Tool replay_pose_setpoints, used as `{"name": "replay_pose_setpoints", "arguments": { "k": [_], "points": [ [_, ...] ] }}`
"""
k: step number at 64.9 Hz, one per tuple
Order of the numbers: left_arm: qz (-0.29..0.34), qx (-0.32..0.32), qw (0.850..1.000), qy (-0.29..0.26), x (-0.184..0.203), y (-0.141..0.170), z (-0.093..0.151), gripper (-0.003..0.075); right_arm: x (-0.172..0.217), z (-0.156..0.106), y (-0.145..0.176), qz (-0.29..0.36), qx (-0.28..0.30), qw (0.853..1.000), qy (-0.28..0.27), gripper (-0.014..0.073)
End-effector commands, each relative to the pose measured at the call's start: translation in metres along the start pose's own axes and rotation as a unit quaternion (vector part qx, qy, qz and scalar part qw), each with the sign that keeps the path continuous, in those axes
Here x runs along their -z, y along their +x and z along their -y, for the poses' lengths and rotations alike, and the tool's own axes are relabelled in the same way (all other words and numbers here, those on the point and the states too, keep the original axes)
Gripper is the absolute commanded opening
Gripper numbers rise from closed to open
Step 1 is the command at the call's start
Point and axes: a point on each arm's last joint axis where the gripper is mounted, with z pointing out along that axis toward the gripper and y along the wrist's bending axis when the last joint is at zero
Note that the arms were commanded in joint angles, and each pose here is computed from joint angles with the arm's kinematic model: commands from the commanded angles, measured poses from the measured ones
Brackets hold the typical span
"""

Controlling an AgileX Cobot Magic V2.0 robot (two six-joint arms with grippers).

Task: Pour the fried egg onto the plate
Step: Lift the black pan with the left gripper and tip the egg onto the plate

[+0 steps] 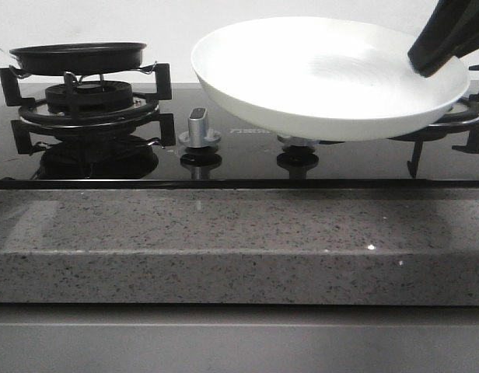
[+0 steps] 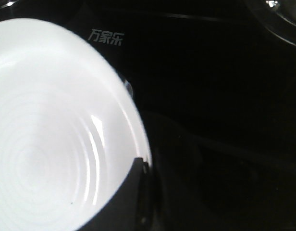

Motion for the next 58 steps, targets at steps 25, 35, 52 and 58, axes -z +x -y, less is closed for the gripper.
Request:
{"name": "replay_pose_setpoints", "arguments": {
  "k": [25, 35, 52, 58],
  "points": [
    [-0.012, -0.051, 0.988, 0.148, 0.019, 0.011, 0.059, -0.0019, 0.013, -0.007, -0.011, 0.047, -0.001, 0.999, -0.011, -0.0067],
    [-0.006, -0.091, 0.982, 0.163, 0.033, 0.023, 0.083, -0.0019, 0.013, -0.007, -0.011, 0.047, -0.001, 0.999, -0.011, -0.0067],
    [-0.003, -0.213, 0.965, 0.153, 0.061, 0.07, 0.135, -0.0019, 0.013, -0.007, -0.011, 0.047, -0.001, 0.999, -0.011, -0.0067],
    [-0.005, -0.258, 0.954, 0.152, 0.07, 0.094, 0.153, -0.0019, 0.013, -0.007, -0.011, 0.047, -0.001, 0.999, -0.011, -0.0067]
  ]
}}
